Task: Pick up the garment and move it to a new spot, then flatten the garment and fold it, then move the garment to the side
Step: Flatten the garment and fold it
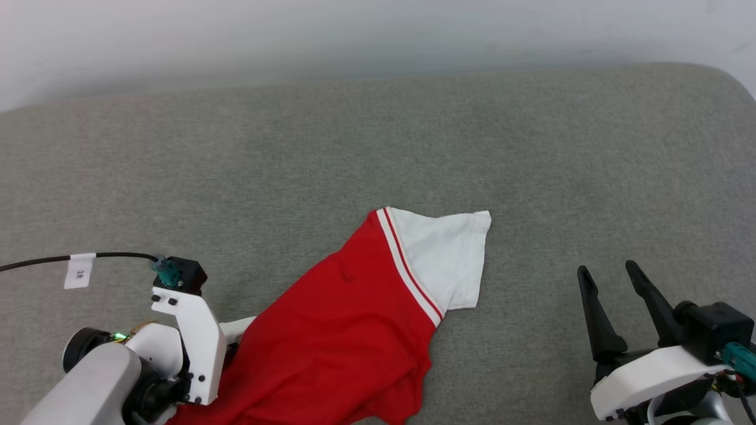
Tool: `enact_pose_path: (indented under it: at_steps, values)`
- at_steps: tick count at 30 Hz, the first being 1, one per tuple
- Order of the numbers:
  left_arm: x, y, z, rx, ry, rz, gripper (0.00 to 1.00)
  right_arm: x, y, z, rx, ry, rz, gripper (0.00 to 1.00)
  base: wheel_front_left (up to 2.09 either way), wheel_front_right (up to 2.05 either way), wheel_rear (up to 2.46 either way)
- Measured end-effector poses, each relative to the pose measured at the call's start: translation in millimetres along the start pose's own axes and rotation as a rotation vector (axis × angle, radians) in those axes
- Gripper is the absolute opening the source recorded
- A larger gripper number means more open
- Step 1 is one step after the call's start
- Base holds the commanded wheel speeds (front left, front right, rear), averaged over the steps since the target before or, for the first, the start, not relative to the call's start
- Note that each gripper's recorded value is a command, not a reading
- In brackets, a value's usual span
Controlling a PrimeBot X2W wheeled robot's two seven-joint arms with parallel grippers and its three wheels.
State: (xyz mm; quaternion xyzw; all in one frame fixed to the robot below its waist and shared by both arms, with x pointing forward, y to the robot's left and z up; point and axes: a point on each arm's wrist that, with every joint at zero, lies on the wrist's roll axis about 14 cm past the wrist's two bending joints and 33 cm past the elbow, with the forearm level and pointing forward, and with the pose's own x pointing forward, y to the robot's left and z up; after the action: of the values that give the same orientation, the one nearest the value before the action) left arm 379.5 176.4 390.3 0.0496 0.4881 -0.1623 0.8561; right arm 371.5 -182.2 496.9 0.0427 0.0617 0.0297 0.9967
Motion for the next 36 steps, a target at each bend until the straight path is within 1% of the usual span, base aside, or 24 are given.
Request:
enact_pose_path:
  at_steps: [2, 3, 4, 5, 6, 7, 9, 12, 15, 17, 20, 22, 23, 25, 26, 27, 28, 29, 30, 32, 33, 34, 35, 36]
  values:
    - [9.2, -4.5, -7.1, 0.004, 0.056, -0.026, 1.00, 0.5, -5.2, -6.6, 0.008, 0.016, -0.016, 1.00, 0.00, 0.00, 0.00]
    - [12.7, -6.6, -8.8, -0.013, 0.077, -0.042, 0.84, 0.4, -7.9, -9.5, 0.009, 0.023, -0.024, 1.00, 0.00, 0.00, 0.00]
    - [15.7, -8.0, -10.8, -0.023, 0.100, -0.051, 0.51, 0.3, -10.1, -11.6, 0.009, 0.028, -0.032, 1.00, 0.00, 0.00, 0.00]
    - [18.0, -9.1, -12.2, -0.024, 0.116, -0.057, 0.42, 0.8, -11.2, -12.6, 0.011, 0.031, -0.035, 1.00, 0.00, 0.00, 0.00]
    - [20.0, -9.8, -12.1, -0.027, 0.126, -0.062, 0.02, 0.7, -12.9, -13.2, 0.011, 0.030, -0.040, 1.00, 0.00, 0.00, 0.00]
    - [21.7, -9.9, -12.5, -0.027, 0.130, -0.063, 0.00, 0.0, -14.4, -15.2, 0.011, 0.035, -0.045, 1.00, 0.00, 0.00, 0.00]
    - [23.4, -11.2, -9.6, -0.023, 0.114, -0.066, 0.00, -0.7, -16.3, -17.4, 0.013, 0.041, -0.051, 1.00, 0.00, 0.00, 0.00]
    - [23.5, -13.4, 3.4, -0.009, 0.032, -0.055, 0.00, 0.4, -16.2, -15.1, 0.013, 0.034, -0.050, 1.00, 0.00, 0.00, 0.00]
    - [17.2, -10.4, 25.4, -0.006, -0.084, -0.028, 0.00, 0.8, -13.5, -11.4, 0.012, 0.024, -0.041, 1.00, 0.00, 0.00, 0.00]
    - [6.5, -3.3, 50.8, -0.014, -0.203, 0.008, 0.00, 0.6, -11.8, -9.1, 0.011, 0.018, -0.035, 1.00, 0.00, 0.00, 0.00]
    - [-16.0, 14.4, 83.7, -0.075, -0.384, 0.076, 0.00, 0.1, -8.2, -7.1, 0.011, 0.016, -0.024, 1.00, 0.00, 0.00, 0.00]
    - [-29.5, 27.4, 95.0, -0.158, -0.474, 0.117, 0.00, 0.0, -5.6, -7.0, 0.012, 0.018, -0.017, 1.00, 0.00, 0.00, 0.00]
    - [-37.0, 42.4, 89.5, -0.241, -0.515, 0.163, 0.00, 0.6, -3.7, -5.5, 0.011, 0.016, -0.010, 1.00, 0.00, 0.00, 0.00]
    - [-37.5, 57.1, 71.0, -0.337, -0.512, 0.205, 0.00, 1.5, -1.7, -4.9, 0.011, 0.015, -0.004, 1.00, 0.00, 0.00, 0.00]
    - [-37.5, 57.1, 71.0, -0.337, -0.512, 0.205, 0.00, 1.5, -1.7, -4.9, 0.011, 0.015, -0.004, 1.00, 0.00, 0.00, 0.00]
    - [-36.7, 63.2, 60.6, -0.390, -0.509, 0.224, 0.00, 1.9, -1.4, -4.9, 0.011, 0.016, -0.003, 1.00, 0.00, 0.00, 0.00]
    - [-32.7, 73.7, 35.1, -0.487, -0.481, 0.259, 0.00, 2.5, -0.6, -5.0, 0.011, 0.017, 0.000, 1.00, 0.00, 0.00, 0.00]
    - [-29.5, 76.7, 21.0, -0.530, -0.459, 0.271, 0.00, 2.7, 0.0, -5.3, 0.011, 0.017, 0.002, 1.00, 0.00, 0.00, 0.00]
    - [-25.6, 76.8, 6.4, -0.562, -0.433, 0.276, 0.00, 2.8, 0.1, -5.5, 0.011, 0.019, 0.002, 1.00, 0.00, 0.00, 0.00]
    - [-21.7, 76.1, -7.1, -0.583, -0.405, 0.282, 0.00, 2.9, -0.1, -5.6, 0.011, 0.019, 0.002, 1.00, 0.00, 0.00, 0.00]
    - [-18.2, 74.4, -18.3, -0.594, -0.380, 0.284, 0.24, 2.9, 0.0, -5.8, 0.011, 0.020, 0.002, 1.00, 0.00, 0.00, 0.00]
    - [-15.5, 71.8, -25.2, -0.607, -0.366, 0.280, 0.85, 3.0, -0.3, -5.9, 0.011, 0.020, 0.001, 1.00, 0.00, 0.00, 0.00]
    - [-13.8, 69.3, -28.0, -0.611, -0.363, 0.274, 1.00, 3.1, -0.2, -5.7, 0.011, 0.020, 0.001, 1.00, 0.00, 0.00, 0.00]
    - [-14.0, 68.9, -28.2, -0.605, -0.368, 0.277, 1.00, 3.0, -0.5, -5.2, 0.010, 0.019, 0.001, 1.00, 0.00, 0.00, 0.00]
